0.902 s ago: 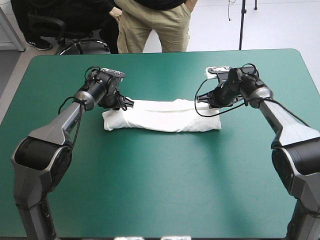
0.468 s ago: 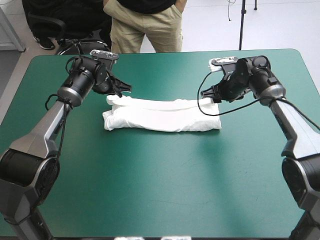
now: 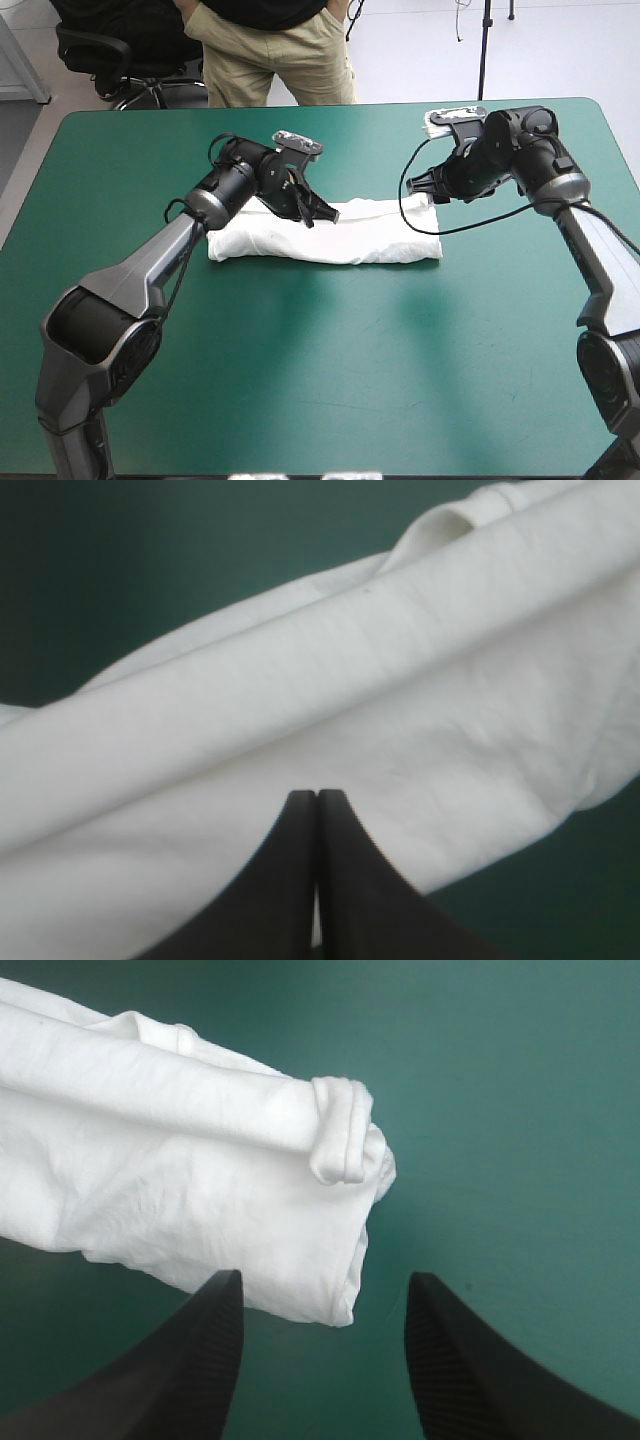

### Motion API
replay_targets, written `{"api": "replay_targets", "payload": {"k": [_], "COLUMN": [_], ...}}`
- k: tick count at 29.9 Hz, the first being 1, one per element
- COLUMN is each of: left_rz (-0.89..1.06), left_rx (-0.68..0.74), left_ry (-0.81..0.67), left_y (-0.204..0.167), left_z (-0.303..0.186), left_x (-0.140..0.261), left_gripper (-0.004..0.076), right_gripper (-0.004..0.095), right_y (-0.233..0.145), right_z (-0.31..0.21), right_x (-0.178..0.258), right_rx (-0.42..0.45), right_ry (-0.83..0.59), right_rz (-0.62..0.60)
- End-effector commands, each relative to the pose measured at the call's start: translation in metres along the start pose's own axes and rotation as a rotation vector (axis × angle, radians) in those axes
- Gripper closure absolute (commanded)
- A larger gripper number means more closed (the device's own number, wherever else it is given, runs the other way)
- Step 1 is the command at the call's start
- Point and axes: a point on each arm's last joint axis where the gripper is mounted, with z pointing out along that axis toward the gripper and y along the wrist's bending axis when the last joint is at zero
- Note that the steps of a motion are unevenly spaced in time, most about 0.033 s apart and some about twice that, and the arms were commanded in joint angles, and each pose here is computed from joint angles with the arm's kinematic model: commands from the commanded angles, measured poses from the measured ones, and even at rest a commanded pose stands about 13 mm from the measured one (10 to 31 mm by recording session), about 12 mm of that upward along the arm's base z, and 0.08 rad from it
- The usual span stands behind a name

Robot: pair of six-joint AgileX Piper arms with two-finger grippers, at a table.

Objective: Fold the cloth

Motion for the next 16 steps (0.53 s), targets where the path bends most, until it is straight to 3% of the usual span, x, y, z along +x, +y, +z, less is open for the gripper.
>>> {"api": "replay_targets", "payload": {"k": [1,16], "left_rz": [0.016,-0.005], "left_rx": [0.012,0.031], "left_ry": [-0.082,0.005], "left_y": [-0.009,-0.010], "left_z": [-0.014,0.042], "left_x": [-0.010,-0.004], "left_gripper": [0.0741,0.0741], "right_gripper": [0.0440,0.0445], "right_y": [0.000,-0.002], "right_z": [-0.031,-0.027], "right_x": [-0.006,-0.007], "right_rx": [-0.002,0.012], "right_ry": [-0.112,-0.107], "right_rz": [-0.009,-0.010]}}
